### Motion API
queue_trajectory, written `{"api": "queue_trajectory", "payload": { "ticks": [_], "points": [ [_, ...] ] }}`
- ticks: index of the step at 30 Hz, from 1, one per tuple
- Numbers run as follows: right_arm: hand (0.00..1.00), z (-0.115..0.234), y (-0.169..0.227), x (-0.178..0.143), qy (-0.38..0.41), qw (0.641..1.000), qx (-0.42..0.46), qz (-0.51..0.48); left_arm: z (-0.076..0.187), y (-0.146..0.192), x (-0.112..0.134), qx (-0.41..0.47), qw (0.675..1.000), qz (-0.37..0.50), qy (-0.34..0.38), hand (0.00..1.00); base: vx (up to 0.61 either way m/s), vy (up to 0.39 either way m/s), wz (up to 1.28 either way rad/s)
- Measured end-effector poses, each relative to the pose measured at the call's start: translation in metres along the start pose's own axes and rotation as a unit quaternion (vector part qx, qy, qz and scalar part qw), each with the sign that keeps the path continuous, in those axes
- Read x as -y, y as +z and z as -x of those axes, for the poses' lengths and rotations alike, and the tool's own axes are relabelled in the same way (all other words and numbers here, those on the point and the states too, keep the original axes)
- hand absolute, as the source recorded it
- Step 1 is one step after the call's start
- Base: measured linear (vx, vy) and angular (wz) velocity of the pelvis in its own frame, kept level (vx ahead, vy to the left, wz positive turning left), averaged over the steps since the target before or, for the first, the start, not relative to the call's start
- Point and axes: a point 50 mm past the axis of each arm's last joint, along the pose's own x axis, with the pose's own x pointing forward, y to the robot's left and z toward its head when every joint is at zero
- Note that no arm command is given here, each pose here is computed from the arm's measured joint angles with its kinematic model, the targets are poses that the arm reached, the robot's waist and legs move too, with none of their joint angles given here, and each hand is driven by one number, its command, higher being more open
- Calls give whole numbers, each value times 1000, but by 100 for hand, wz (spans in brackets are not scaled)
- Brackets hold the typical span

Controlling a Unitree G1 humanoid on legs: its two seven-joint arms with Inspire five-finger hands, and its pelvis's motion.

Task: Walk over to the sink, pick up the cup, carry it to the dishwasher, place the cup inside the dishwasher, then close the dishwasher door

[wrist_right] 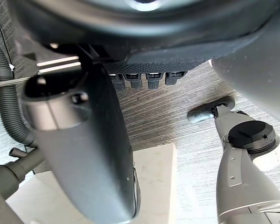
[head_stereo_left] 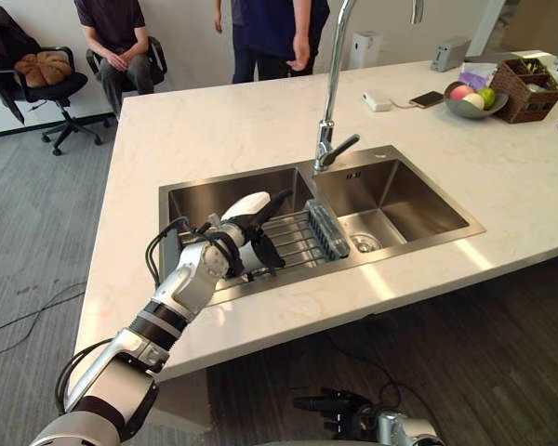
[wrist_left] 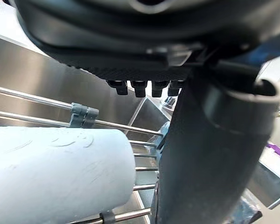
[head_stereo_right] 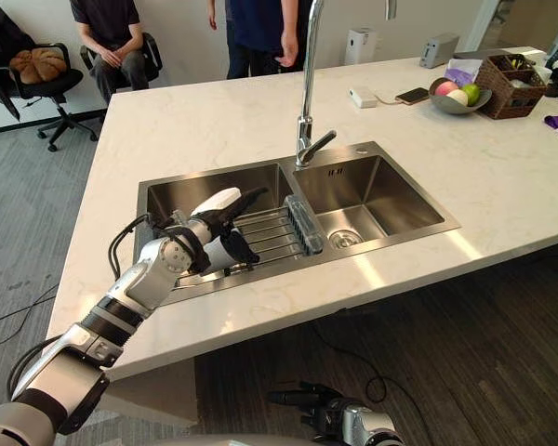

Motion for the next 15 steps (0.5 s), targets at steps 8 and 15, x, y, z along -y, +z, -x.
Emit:
{"api": "queue_trajectory", "payload": {
  "ticks": [8, 15],
  "points": [
    [100, -1, 3, -3, 3, 1000, -7, 5, 1, -10, 7, -23, 1000, -11, -1, 100, -20, -15, 0],
    [100, -1, 3, -4, 2, 1000, -12, 4, -1, -15, 12, -40, 999, -20, -2, 100, -31, -22, -1]
  ]
}}
